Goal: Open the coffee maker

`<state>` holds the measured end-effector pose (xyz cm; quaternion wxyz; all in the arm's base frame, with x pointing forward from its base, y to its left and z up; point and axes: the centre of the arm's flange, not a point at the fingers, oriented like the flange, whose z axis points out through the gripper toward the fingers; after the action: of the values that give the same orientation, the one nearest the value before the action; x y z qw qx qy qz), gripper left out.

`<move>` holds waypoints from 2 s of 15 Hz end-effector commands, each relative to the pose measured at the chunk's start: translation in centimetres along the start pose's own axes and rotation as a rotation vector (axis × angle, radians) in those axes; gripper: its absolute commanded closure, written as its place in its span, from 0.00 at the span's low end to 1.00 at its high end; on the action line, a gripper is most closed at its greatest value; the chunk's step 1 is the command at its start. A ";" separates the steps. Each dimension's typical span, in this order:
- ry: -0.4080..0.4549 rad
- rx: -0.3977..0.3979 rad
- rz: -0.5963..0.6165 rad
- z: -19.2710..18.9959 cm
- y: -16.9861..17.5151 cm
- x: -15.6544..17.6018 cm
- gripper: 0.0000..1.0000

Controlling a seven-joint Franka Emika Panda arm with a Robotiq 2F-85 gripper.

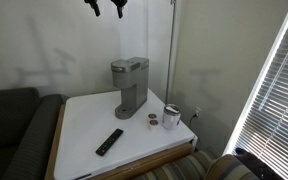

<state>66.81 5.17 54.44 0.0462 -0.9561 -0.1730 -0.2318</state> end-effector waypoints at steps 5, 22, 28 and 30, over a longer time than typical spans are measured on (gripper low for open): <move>-0.023 0.002 0.007 0.5 -0.2 0.7 0.00; -0.418 0.005 0.043 7.3 -1.9 4.9 0.52; -0.410 0.004 0.106 9.5 -0.9 6.4 0.94; -0.410 0.003 0.121 9.8 -0.7 6.8 1.00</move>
<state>73.71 9.58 48.10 0.0214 -0.9901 -0.1340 -0.0362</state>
